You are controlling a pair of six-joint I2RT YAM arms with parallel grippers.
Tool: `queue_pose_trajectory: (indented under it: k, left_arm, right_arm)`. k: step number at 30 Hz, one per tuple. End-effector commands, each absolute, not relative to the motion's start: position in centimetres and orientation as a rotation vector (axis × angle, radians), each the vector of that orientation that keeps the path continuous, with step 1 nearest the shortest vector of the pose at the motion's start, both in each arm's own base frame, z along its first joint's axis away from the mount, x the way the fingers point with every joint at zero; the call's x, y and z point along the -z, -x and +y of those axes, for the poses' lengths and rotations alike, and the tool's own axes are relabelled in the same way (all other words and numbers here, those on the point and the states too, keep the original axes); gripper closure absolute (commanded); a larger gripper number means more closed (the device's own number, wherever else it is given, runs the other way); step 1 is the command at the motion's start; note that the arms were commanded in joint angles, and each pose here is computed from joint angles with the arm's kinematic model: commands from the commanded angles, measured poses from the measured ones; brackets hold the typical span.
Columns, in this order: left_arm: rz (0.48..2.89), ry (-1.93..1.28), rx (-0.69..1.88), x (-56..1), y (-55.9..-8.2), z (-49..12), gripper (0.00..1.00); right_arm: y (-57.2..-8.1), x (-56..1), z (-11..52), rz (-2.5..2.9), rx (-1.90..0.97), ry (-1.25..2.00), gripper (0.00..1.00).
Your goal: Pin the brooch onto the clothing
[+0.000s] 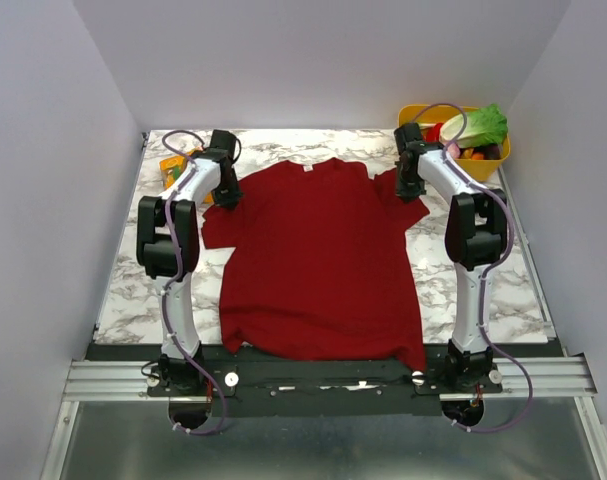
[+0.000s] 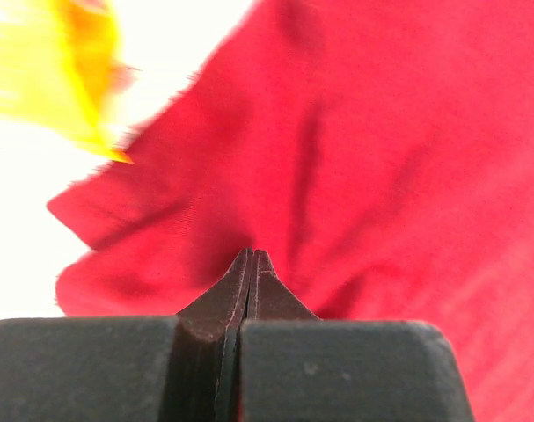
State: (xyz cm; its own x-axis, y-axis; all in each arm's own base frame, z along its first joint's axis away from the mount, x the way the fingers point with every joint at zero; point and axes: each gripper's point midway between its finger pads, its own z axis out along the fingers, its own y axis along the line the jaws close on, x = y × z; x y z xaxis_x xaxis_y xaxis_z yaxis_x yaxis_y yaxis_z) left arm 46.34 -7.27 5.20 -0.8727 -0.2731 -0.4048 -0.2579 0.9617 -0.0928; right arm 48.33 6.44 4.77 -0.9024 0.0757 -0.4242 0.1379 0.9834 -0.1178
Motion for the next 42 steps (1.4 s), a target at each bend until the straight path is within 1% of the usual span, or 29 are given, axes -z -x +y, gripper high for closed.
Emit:
queue_pose_trajectory:
  k: [1,5,9,15,22,25,29,35,42]
  left_arm:
    - [2.725,0.413,-0.053,-4.3,-46.4,-5.2,1.0]
    - [2.773,0.402,-0.106,-3.6,-46.4,-4.6,1.0]
    - [2.8,0.386,-0.145,-3.0,-45.9,-4.1,1.0]
    - [2.809,0.358,-0.154,-3.6,-45.4,-3.9,1.0]
    - [2.859,0.312,-0.204,-4.0,-44.7,-3.4,1.0]
    - [2.882,0.303,-0.263,-4.1,-44.0,-2.7,1.0]
    - [2.883,0.303,-0.393,-4.4,-42.8,-0.8,1.0]
    - [2.927,0.321,-0.481,-3.7,-41.1,1.1,1.0]
    - [2.947,0.308,-0.595,-3.5,-40.7,2.7,1.0]
  right_arm:
    - [-47.7,-4.1,5.1,2.759,0.291,-0.145,0.99]
    - [-46.2,-3.7,4.7,2.866,0.335,-0.038,0.99]
    - [-45.9,-3.8,4.4,2.885,0.377,0.017,0.99]
    - [-44.8,-3.3,4.2,2.953,0.533,0.157,0.99]
    - [-42.5,-2.9,4.3,3.043,0.639,0.311,0.99]
    - [-41.6,-2.5,4.4,3.056,0.657,0.367,0.99]
    - [-40.8,-2.6,4.4,3.072,0.651,0.362,0.99]
    - [-39.7,-2.2,4.4,3.101,0.645,0.354,0.99]
    - [-38.4,-2.2,4.2,3.13,0.647,0.312,0.99]
